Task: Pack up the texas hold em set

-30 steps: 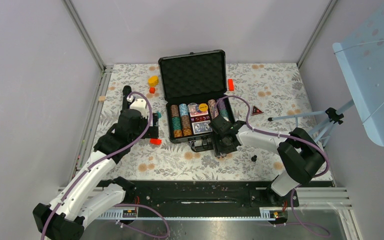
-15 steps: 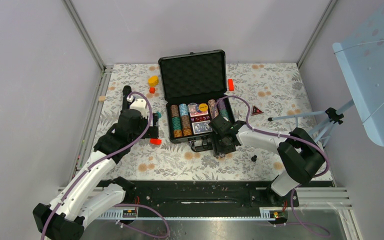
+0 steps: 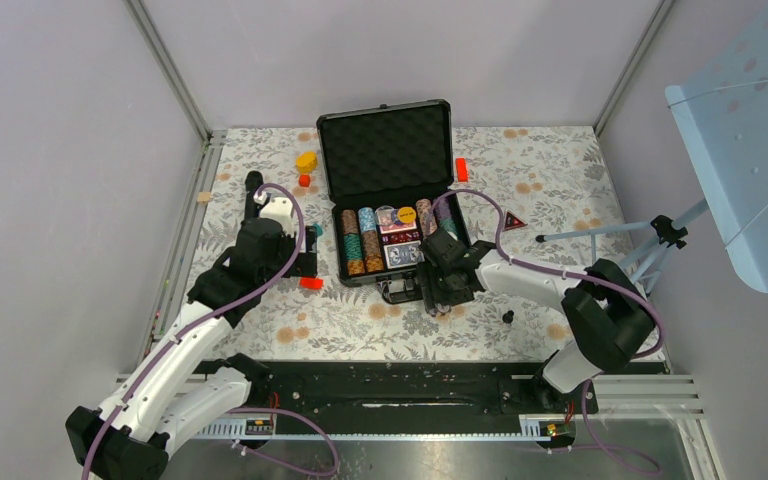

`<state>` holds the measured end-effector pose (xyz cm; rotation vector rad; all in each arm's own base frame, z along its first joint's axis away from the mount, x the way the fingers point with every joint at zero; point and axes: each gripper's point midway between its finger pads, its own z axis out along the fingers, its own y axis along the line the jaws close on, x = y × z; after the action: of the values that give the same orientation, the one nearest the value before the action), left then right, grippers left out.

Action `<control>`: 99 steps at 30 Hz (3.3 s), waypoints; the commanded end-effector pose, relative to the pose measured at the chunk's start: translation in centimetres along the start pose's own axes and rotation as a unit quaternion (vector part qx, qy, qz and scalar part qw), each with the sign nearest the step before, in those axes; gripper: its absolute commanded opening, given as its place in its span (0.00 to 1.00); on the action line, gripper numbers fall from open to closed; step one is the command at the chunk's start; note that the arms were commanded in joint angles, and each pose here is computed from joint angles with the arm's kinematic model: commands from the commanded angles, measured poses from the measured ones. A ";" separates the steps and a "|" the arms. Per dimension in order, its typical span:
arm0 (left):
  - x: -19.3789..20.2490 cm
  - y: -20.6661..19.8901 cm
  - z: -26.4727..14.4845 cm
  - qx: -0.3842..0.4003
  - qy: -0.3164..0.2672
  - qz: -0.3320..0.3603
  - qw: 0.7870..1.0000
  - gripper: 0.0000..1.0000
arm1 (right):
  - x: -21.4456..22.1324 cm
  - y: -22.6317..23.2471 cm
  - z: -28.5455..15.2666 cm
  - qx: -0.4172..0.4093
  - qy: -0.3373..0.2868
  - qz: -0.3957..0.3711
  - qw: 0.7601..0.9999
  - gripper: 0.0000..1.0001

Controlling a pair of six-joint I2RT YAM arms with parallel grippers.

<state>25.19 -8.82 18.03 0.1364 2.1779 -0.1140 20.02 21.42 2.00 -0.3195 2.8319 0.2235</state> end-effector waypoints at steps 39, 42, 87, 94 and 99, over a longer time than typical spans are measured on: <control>-0.8 -0.3 0.2 0.009 -0.017 -0.006 1.000 0.99 | -1.6 -0.2 -1.1 0.002 -0.035 -0.010 0.999 0.81; -0.8 -0.4 0.2 0.009 -0.017 -0.006 1.000 0.99 | -1.3 -0.6 -0.3 0.014 -0.024 -0.016 0.999 0.82; -0.9 -0.5 0.2 0.012 -0.016 -0.006 1.000 0.99 | 1.5 2.0 1.1 -0.014 0.036 -0.063 0.997 0.78; -0.8 -0.5 0.2 0.013 -0.015 -0.005 1.000 0.99 | 1.7 2.1 1.2 -0.004 0.039 -0.071 0.997 0.72; -0.9 -0.5 0.2 0.013 -0.016 -0.005 1.000 0.99 | 1.7 1.8 1.2 0.006 0.037 -0.075 0.996 0.67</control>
<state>25.16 -8.94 18.02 0.1409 2.1789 -0.1216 18.91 23.19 1.07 -0.5170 2.8382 0.2013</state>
